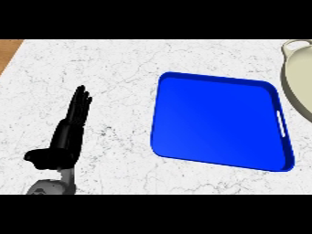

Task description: Pick the pear from the tray and place it in the pot

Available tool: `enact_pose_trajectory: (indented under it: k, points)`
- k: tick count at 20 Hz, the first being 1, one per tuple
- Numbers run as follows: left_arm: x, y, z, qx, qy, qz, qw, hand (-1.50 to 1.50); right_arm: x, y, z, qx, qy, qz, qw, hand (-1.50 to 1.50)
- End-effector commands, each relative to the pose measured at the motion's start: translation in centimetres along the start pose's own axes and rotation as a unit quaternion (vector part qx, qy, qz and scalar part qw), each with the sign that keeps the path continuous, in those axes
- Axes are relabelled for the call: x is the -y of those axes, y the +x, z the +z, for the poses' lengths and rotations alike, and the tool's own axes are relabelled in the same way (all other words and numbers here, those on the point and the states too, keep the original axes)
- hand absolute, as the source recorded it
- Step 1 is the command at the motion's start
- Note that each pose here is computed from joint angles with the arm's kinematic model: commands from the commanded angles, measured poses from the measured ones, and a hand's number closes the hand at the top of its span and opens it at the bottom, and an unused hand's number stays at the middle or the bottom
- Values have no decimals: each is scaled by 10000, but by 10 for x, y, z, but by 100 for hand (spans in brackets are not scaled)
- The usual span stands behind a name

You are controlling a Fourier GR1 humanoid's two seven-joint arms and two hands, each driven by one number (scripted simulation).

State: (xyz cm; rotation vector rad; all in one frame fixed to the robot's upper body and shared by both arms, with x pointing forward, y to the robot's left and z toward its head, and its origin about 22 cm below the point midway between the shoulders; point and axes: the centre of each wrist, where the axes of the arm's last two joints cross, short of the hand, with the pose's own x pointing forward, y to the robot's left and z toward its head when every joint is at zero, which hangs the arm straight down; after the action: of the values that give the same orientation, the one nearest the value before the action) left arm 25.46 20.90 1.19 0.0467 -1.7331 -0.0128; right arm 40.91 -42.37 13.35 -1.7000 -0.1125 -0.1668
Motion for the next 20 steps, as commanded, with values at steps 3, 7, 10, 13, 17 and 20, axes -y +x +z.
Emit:
enact_pose_trajectory:
  k: [3,7,10,13,17,20]
  points:
    - [-4,-1,9,-98,53,23,9999,0,-36,-25,-9,-1610,699,-369,9838,150]
    - [-7,-8,7,-71,71,38,9999,0,-55,-38,-10,-1824,1197,-419,9750,-150]
    - [-10,0,-1,-6,155,-4,9999,0,-54,-27,11,-1339,1064,-1293,9767,-150]
    - [-12,8,2,-17,11,32,10000,0,-31,-26,-10,-1147,301,-2233,9675,-150]
    - [-10,-4,7,-78,111,-31,9999,0,-20,-25,-7,-903,-665,-3599,9262,-150]
    - [-12,2,3,-31,145,-31,9999,0,-38,-37,-5,-1098,-914,-4026,9042,-150]
